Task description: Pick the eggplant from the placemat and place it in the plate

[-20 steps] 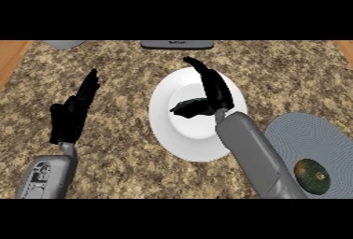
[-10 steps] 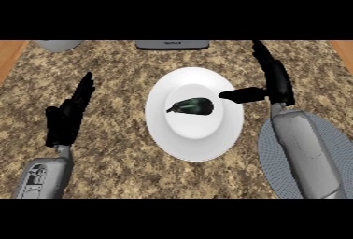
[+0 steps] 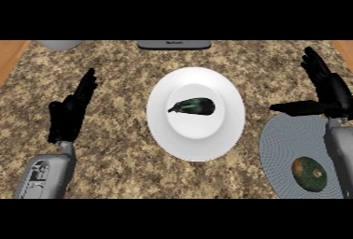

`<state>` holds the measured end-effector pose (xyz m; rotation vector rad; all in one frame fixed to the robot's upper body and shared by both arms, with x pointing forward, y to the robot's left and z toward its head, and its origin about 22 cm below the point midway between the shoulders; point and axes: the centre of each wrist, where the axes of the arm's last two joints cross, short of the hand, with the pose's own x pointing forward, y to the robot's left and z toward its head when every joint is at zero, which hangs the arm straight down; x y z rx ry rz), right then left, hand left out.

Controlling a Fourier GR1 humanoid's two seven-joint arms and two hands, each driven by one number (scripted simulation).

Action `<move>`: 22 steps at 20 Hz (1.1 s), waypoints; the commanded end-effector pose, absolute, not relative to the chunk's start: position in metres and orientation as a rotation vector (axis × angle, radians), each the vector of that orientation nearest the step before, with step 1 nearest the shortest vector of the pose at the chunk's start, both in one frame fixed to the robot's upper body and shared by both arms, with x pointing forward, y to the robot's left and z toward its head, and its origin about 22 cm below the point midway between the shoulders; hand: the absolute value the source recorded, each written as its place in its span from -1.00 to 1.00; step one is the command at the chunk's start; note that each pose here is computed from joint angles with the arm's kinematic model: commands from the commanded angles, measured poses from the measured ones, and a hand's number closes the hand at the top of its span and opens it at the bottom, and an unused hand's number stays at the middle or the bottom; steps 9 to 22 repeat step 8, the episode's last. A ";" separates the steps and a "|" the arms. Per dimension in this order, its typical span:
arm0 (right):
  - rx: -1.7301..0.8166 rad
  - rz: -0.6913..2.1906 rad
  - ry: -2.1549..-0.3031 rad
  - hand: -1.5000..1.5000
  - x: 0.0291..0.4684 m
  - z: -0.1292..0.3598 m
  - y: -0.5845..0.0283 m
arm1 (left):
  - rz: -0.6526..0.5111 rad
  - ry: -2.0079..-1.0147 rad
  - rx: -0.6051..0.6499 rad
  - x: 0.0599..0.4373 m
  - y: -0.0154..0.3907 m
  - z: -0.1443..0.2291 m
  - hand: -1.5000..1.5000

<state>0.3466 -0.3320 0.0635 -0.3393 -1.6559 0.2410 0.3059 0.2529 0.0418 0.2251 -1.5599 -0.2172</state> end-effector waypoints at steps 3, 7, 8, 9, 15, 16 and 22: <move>-0.313 0.205 -1.672 -1.00 0.344 0.054 -0.382 | -0.226 -1.567 0.242 0.319 0.245 0.047 0.00; -0.313 0.222 -1.665 -1.00 0.343 0.064 -0.407 | -0.221 -1.549 0.209 0.306 0.249 0.038 0.00; -0.316 0.214 -1.663 -1.00 0.339 0.049 -0.409 | -0.215 -1.570 0.218 0.300 0.262 0.038 0.00; -0.316 0.214 -1.663 -1.00 0.339 0.049 -0.409 | -0.215 -1.570 0.218 0.300 0.262 0.038 0.00; -0.316 0.214 -1.663 -1.00 0.339 0.049 -0.409 | -0.215 -1.570 0.218 0.300 0.262 0.038 0.00; -0.316 0.214 -1.663 -1.00 0.339 0.049 -0.409 | -0.215 -1.570 0.218 0.300 0.262 0.038 0.00; -0.316 0.214 -1.663 -1.00 0.339 0.049 -0.409 | -0.215 -1.570 0.218 0.300 0.262 0.038 0.00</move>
